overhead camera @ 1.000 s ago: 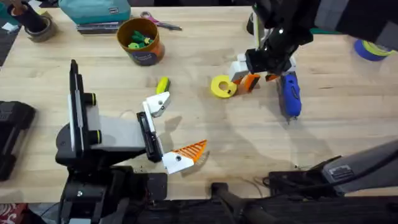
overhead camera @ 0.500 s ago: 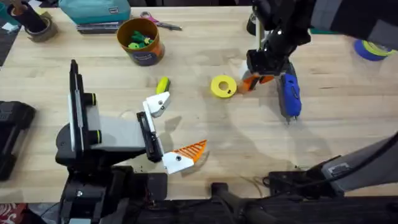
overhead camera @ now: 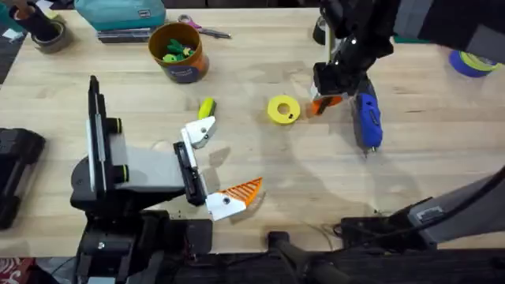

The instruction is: Pick up the gripper from the table and insert it into the empty holder that is missing its gripper. Then pick up a screw, insert it into the mounting hole, and use the screwdriver to tighten it. Finally, clean up the table by picking up the vegetable and placing it into the bucket.

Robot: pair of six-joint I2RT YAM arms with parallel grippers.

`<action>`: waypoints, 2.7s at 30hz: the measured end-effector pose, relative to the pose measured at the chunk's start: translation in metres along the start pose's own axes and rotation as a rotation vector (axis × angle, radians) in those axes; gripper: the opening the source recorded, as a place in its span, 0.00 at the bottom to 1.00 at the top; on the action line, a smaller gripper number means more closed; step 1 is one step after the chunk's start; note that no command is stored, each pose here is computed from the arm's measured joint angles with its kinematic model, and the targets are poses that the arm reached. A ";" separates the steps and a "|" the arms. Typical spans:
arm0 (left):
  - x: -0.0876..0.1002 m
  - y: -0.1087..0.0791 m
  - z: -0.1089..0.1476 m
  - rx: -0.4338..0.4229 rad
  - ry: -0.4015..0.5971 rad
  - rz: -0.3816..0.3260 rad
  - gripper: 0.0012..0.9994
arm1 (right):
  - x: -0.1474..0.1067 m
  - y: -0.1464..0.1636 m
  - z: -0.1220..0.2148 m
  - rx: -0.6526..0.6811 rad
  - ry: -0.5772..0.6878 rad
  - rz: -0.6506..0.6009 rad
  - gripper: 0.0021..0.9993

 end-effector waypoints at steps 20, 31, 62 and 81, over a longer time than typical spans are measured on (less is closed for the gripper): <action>0.000 0.000 0.000 0.000 0.000 0.001 0.99 | -0.028 0.000 0.128 0.316 -0.375 0.025 0.01; 0.000 0.000 0.000 0.000 0.000 0.001 0.99 | -0.039 0.041 0.129 0.866 -0.501 0.226 0.01; 0.000 0.000 0.000 -0.001 0.000 0.000 0.99 | -0.107 0.034 0.066 1.558 -0.068 0.179 0.01; 0.000 0.000 0.000 -0.001 0.000 0.004 0.99 | -0.116 0.065 0.041 1.568 0.160 0.160 0.01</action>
Point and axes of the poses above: each hand's point on the last joint's axis, 136 mm out from that joint toward the fingers, its own z axis back along the fingers, its own y axis along the line the jaws close on, x = y × z, the point moved 7 cm from there along z, back along the fingers, and after that the axes turned 7 degrees about -z, right-handed, at the moved point
